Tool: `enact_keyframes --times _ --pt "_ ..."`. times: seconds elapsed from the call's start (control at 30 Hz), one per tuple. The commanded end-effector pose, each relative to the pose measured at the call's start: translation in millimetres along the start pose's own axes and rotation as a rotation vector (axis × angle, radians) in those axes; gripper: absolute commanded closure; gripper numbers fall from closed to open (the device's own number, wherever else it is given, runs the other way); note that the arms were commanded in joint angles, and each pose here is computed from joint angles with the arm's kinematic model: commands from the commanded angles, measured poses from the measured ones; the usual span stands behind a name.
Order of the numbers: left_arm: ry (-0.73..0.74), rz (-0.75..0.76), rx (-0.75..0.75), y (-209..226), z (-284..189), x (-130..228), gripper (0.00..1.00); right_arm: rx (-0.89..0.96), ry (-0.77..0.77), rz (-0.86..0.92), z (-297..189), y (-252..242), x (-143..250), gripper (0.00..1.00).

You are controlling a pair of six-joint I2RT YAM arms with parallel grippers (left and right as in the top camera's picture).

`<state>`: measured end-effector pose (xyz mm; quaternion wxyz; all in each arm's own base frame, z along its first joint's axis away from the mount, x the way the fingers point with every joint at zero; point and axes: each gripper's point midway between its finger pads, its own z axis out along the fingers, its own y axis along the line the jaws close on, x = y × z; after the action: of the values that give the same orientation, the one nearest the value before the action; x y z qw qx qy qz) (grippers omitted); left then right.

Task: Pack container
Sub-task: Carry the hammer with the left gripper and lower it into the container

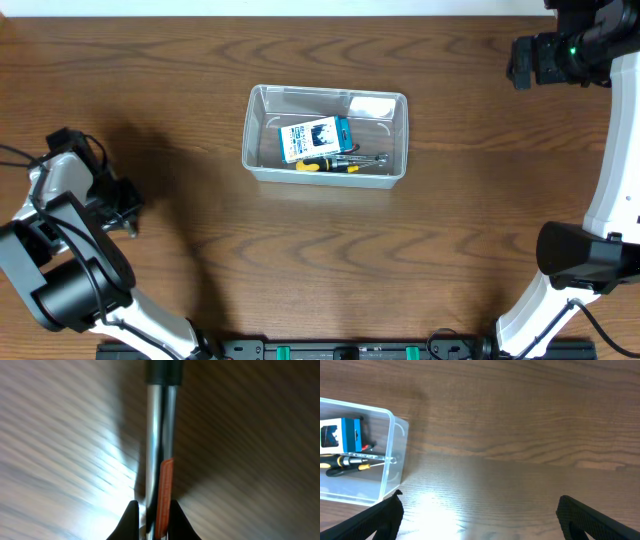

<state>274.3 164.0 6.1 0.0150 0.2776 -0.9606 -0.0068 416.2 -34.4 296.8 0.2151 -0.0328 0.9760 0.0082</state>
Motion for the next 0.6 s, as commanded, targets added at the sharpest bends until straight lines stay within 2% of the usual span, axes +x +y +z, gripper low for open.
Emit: enact_keyframes --times 0.0,0.13,0.3,0.57 --pt "-0.109 0.218 0.093 -36.9 -47.0 -10.6 0.94 -0.009 0.011 -0.002 3.6 -0.4 1.3 0.01" --pt "-0.218 0.465 0.088 -72.2 -97.6 -5.7 0.94 -0.009 0.011 -0.003 3.8 -0.1 1.2 0.01" --pt "-0.431 0.814 0.076 -128.0 -160.0 7.1 0.94 -0.009 0.011 -0.003 3.7 0.1 1.2 0.01" --pt "-0.839 1.552 -0.007 -243.6 -226.0 37.2 0.94 -0.01 0.014 -0.003 3.7 0.5 2.0 0.01"
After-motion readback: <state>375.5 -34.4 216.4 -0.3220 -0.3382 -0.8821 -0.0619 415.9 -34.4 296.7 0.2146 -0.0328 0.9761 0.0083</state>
